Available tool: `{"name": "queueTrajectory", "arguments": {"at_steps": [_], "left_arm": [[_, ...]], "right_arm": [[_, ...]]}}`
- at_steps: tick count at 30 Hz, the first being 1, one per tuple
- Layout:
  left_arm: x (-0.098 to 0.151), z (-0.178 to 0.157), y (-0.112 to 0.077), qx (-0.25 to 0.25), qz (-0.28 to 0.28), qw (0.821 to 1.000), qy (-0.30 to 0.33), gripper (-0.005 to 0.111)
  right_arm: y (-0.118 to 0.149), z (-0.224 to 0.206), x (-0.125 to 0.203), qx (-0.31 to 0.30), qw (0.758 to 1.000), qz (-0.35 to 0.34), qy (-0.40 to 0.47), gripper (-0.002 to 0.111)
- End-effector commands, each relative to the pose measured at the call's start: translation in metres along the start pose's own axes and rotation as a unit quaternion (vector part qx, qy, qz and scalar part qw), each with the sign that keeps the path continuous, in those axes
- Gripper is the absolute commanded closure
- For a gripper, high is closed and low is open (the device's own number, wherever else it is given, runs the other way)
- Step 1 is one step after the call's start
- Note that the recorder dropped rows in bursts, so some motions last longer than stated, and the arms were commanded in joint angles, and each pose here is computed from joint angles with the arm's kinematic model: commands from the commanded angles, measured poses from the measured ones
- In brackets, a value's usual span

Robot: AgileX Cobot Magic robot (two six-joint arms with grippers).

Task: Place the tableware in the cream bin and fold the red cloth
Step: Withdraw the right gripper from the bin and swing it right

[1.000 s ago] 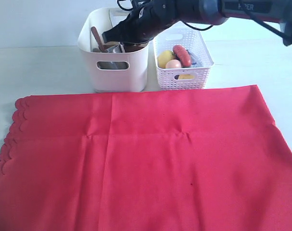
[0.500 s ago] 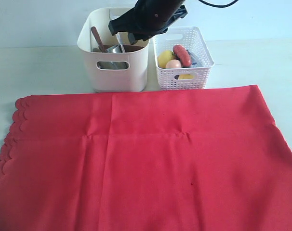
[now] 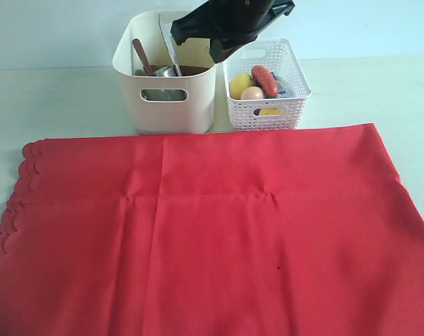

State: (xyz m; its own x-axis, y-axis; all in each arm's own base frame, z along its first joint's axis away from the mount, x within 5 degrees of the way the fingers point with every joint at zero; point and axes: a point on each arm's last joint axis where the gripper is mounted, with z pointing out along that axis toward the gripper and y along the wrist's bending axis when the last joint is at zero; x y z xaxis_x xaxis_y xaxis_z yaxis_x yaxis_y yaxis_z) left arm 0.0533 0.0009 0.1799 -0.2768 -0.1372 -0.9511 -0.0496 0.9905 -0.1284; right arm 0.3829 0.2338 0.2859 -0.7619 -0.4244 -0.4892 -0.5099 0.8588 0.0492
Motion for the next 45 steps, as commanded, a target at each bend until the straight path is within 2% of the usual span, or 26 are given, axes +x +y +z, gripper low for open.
{"name": "queueTrajectory", "arguments": {"at_steps": [1,10,32,38,45], "left_arm": [[-0.001,0.000,0.000,0.003,-0.001,1.000,-0.005,0.107],[-0.001,0.000,0.000,0.003,-0.001,1.000,-0.005,0.107],[0.000,0.000,0.000,0.002,-0.001,1.000,0.001,0.107],[-0.027,-0.009,-0.004,0.006,-0.001,1.000,-0.030,0.107],[-0.069,-0.009,-0.010,0.005,-0.001,1.000,-0.020,0.107]], "right_arm": [[-0.003,-0.030,-0.002,0.018,0.999,-0.025,-0.020,0.108],[-0.005,-0.079,0.016,0.034,0.996,-0.050,-0.060,0.108],[-0.010,-0.141,0.135,0.059,0.993,-0.063,-0.078,0.108],[-0.010,-0.138,0.163,0.057,0.995,-0.052,-0.065,0.108],[-0.012,-0.120,0.183,0.056,0.996,-0.047,-0.041,0.108]]}}
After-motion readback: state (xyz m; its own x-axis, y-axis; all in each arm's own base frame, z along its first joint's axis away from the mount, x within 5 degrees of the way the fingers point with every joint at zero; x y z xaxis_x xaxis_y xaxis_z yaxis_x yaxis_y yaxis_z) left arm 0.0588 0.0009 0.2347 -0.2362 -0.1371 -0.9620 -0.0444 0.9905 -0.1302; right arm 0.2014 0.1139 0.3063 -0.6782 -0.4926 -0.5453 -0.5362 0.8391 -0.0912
